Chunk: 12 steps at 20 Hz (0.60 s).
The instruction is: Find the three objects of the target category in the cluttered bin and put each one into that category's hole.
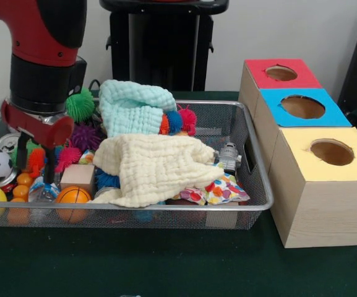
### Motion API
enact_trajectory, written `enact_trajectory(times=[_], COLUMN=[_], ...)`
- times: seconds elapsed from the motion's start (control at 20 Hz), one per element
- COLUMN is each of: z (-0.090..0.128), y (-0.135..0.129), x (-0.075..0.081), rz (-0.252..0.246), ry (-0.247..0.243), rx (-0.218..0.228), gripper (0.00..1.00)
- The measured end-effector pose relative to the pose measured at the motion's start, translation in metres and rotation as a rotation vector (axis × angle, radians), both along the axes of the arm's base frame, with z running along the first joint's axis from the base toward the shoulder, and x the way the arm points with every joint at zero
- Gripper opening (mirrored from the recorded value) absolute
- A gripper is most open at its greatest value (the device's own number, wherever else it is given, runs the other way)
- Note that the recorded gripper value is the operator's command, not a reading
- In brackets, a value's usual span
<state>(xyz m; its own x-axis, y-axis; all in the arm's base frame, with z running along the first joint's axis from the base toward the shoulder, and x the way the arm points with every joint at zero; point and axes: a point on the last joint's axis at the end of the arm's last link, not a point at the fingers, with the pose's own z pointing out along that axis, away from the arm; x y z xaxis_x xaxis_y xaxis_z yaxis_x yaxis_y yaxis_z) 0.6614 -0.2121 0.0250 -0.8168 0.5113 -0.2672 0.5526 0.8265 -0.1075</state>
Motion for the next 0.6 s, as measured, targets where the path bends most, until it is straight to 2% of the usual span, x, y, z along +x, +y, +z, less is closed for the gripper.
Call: enact_trajectory(times=[0.3, 0.6], z=[-0.007, -0.010], y=[0.009, 0.009], x=[-0.013, -0.014], rz=[0.005, 0.004], ry=[0.027, 0.032], rx=[0.015, 0.018], gripper=[1.00, 1.00])
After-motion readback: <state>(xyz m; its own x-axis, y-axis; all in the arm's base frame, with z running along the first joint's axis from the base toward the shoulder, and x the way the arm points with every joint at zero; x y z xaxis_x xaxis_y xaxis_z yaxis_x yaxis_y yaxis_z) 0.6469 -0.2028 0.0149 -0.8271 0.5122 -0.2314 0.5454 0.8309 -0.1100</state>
